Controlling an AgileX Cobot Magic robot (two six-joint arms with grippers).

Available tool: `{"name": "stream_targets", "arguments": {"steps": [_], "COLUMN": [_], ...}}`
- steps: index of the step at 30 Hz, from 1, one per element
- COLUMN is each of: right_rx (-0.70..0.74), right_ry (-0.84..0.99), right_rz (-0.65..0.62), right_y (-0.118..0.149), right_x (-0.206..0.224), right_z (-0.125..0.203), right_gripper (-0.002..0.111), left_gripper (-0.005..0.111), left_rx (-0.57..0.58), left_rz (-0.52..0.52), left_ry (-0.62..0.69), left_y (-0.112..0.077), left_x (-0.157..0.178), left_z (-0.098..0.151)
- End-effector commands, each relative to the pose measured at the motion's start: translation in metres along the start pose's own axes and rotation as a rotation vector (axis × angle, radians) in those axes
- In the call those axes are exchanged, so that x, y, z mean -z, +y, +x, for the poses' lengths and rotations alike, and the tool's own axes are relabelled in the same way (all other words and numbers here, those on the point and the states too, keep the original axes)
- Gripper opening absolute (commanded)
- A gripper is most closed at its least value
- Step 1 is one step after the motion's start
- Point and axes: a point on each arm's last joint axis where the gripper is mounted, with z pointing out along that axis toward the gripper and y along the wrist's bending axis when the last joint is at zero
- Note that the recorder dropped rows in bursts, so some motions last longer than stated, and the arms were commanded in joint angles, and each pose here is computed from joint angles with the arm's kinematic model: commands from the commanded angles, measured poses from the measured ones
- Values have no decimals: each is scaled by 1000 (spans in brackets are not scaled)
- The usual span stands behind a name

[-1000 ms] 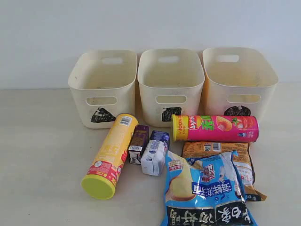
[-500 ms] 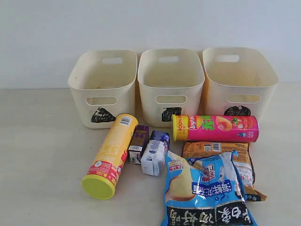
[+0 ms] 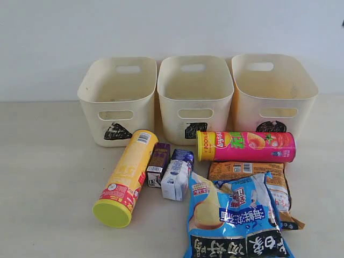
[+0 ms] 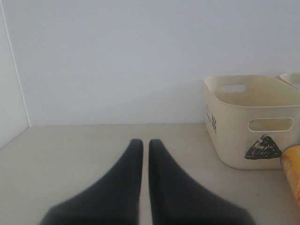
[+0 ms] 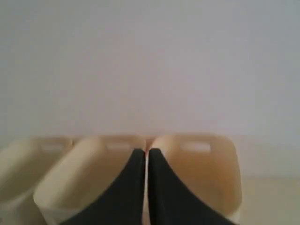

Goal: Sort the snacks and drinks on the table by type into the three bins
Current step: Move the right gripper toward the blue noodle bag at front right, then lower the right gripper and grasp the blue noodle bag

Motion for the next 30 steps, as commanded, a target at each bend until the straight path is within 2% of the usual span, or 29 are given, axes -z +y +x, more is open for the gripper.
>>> {"name": "stream_targets", "arguments": {"steps": [1,6,10,14,19,22,28,30], "right_rx": [110,226,265,269,180,113,-19,-74], "right_ry": [348,709,912,1060,1151,1149,1112,1081], "right_rz": [51,61,41,-56,-187,-226,-218,-201], "right_y": [-2,-5,-6,0,10,13,13,13], "right_x": [-21,-29,-26,-19,-12,-10,-5,-5], "right_z": [3,10,16,27,49,68,106,114], "right_gripper": [0,0,0,0,2,15,66,77], "left_gripper": [4,4,4,4,4,4,4,4], "left_rx": [-4,-4,-4,-4,-4,-4,-4,-4], "left_rz": [5,5,5,5,5,5,5,5], "left_ry": [-8,-8,-8,-8,-8,-8,-8,-8], "left_y": [0,0,0,0,0,0,0,0], "left_x": [0,0,0,0,0,0,0,0], "left_z": [0,0,0,0,0,0,0,0]}}
